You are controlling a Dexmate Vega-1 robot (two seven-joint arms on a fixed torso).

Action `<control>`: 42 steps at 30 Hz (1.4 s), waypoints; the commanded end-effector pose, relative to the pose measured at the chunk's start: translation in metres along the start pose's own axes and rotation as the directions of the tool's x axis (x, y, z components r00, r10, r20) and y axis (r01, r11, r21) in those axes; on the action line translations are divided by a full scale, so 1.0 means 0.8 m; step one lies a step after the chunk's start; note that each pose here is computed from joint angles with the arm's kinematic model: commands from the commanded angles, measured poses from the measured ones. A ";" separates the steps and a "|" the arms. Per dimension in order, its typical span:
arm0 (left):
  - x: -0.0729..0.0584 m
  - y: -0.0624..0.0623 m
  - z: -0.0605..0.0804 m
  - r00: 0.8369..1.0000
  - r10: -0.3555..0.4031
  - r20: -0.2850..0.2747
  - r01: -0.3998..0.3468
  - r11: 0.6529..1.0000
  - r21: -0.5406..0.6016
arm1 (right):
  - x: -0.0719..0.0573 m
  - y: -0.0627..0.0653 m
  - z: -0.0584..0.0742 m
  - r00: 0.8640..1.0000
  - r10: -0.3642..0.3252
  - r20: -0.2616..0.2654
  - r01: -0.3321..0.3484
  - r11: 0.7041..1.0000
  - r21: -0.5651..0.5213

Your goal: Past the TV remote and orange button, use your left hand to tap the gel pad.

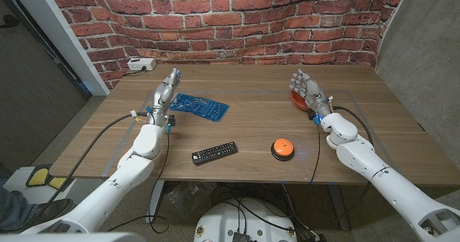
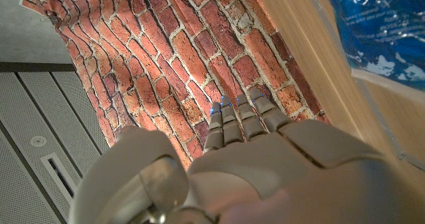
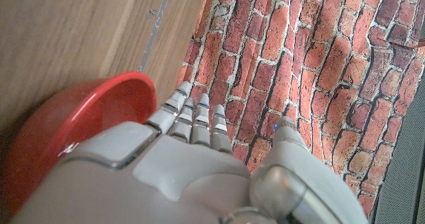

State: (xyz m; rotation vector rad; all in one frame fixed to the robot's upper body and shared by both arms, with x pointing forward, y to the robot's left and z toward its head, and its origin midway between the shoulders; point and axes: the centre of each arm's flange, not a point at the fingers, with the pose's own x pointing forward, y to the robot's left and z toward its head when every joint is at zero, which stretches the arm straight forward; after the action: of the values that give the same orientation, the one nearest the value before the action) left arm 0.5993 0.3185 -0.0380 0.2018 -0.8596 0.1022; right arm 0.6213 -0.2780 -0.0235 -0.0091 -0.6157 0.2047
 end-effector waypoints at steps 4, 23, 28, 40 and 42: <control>0.000 0.014 -0.004 0.992 0.110 0.065 -0.124 0.951 0.285 | -0.009 -0.002 -0.002 1.000 -0.011 -0.016 0.011 1.000 0.001; 0.005 0.019 0.008 0.996 0.044 0.079 -0.078 0.854 0.514 | -0.019 0.010 0.007 1.000 -0.015 -0.006 0.015 1.000 -0.002; 0.003 0.020 0.012 0.997 0.032 0.064 -0.063 0.815 0.577 | -0.021 0.012 0.005 1.000 -0.010 -0.011 0.010 1.000 -0.002; 0.007 0.021 0.015 1.000 -0.007 -0.001 0.006 0.732 0.681 | -0.023 0.007 0.010 1.000 0.001 -0.025 -0.001 1.000 -0.005; 0.008 0.020 0.015 1.000 -0.015 -0.013 0.020 0.720 0.694 | -0.023 0.006 0.012 1.000 -0.004 -0.024 0.004 1.000 -0.006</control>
State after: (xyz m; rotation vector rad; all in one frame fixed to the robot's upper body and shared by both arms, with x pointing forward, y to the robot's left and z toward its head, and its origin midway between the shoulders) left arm 0.5917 0.3325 -0.0257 0.7990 -0.8438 0.4084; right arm 0.6038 -0.2737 -0.0296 -0.0110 -0.5976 0.2018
